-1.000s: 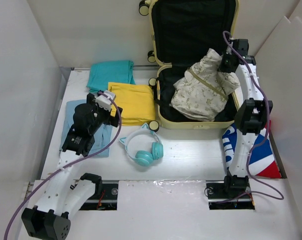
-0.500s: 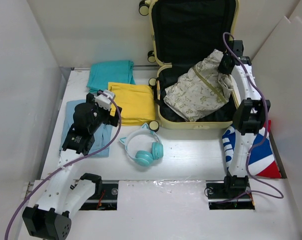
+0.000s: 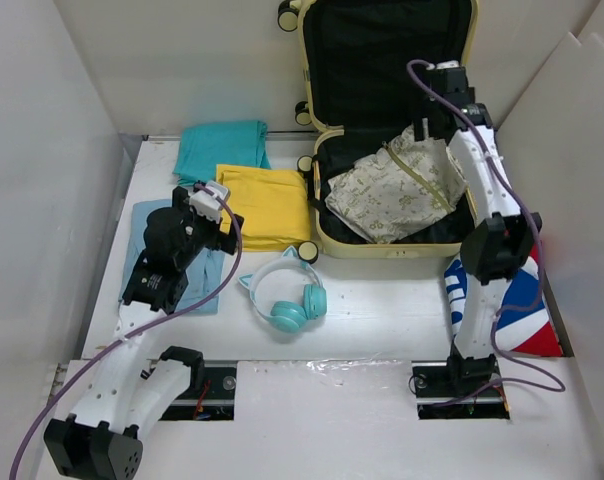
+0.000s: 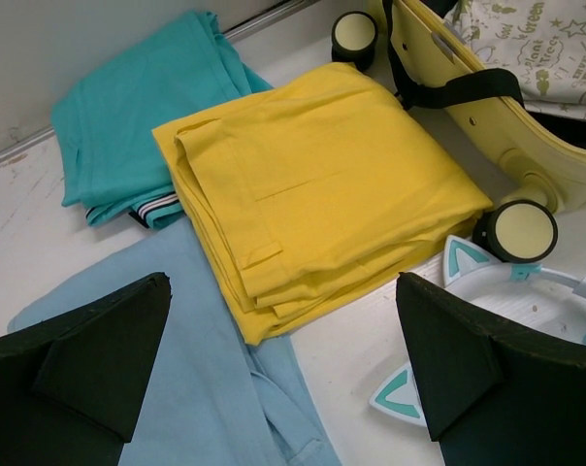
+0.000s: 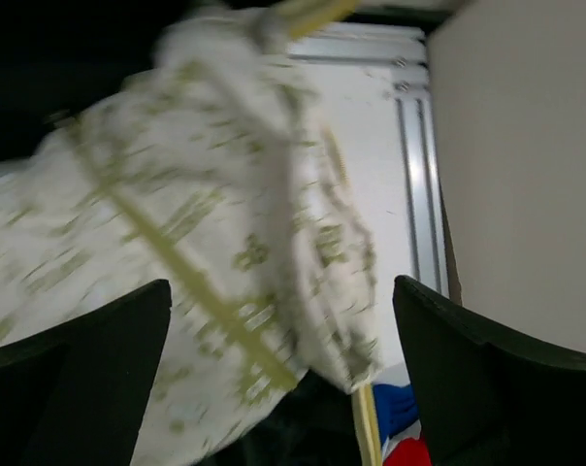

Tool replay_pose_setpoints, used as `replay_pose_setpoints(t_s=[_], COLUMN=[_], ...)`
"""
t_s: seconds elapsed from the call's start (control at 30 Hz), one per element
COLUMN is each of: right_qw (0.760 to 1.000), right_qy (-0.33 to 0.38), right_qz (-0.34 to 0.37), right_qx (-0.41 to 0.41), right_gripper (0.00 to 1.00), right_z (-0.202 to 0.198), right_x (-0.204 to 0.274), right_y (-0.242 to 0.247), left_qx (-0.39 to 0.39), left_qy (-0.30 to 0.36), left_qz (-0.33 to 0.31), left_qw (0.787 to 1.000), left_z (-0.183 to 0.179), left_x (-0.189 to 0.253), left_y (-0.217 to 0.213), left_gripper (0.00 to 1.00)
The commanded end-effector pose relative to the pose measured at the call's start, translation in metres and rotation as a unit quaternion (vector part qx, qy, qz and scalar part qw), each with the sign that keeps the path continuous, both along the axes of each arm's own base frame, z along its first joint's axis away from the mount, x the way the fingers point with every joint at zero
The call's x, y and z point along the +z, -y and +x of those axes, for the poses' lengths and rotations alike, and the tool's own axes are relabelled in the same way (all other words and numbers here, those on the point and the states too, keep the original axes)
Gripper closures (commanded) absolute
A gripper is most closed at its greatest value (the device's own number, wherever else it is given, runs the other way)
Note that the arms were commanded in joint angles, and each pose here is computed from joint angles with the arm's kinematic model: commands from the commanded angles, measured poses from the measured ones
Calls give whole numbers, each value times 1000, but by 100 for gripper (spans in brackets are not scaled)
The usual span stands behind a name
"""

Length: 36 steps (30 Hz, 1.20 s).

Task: Pack the luggage

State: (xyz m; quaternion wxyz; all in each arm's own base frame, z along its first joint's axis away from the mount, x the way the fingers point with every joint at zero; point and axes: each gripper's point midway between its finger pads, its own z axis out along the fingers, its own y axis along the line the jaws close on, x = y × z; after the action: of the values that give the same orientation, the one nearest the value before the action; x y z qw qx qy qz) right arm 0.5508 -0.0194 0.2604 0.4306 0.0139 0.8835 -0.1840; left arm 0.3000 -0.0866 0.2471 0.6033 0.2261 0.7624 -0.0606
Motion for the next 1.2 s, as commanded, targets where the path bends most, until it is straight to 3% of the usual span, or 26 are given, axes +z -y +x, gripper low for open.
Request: replay_pose_setpoints(t_s=[0.0,0.03,0.13,0.17,0.3,0.57,0.73,0.87,0.9,0.97,1.0,1.07,1.17], right_qw=[981,971,936,932,933,906,918,928,932,935,935,934,925], right_qy=[-15,-71,-132,-157,-185,-237,-254,-256,-244,-231,-227,-218,-181], right_qz=[-24,-16,11,17,16,80,69,77,82,95,104,125,178], right_qx=[190,230,327,326,307,341,297,258,257,252,250,255,282], right_gripper=[0,0,0,0,0,0,5,38,55,73,88,100,100], right_z=[-47,-64,-99,-107,-110,-125,-125,-119,-114,-106,-103,-95,-82], right_x=[36,-5,-52,-76,-113,-179,-207,-218,-213,-204,-205,-196,-168], right_y=[-103,-124,-188,-195,-203,-223,-222,-221,-224,-226,-230,-230,-252], left_qx=[-7,-7,-7,-7,-6,-6,-1,3,8,8,8,13,16], left_qy=[28,28,24,24,22,19,20,21,21,26,26,26,28], left_qz=[-14,-14,-13,-13,-17,-17,-16,-15,-14,-15,-15,-14,-8], left_qw=[999,999,1000,1000,1000,1000,1000,1000,1000,1000,1000,999,999], left_z=[-3,-3,-6,-6,-6,-13,-14,-12,-12,-11,-11,-12,-11], left_x=[19,19,15,15,15,11,9,7,7,10,10,8,8], left_y=[2,2,2,2,2,0,-1,-3,-4,-4,-4,-6,-8], left_gripper=[0,0,0,0,0,0,0,0,0,0,0,0,0])
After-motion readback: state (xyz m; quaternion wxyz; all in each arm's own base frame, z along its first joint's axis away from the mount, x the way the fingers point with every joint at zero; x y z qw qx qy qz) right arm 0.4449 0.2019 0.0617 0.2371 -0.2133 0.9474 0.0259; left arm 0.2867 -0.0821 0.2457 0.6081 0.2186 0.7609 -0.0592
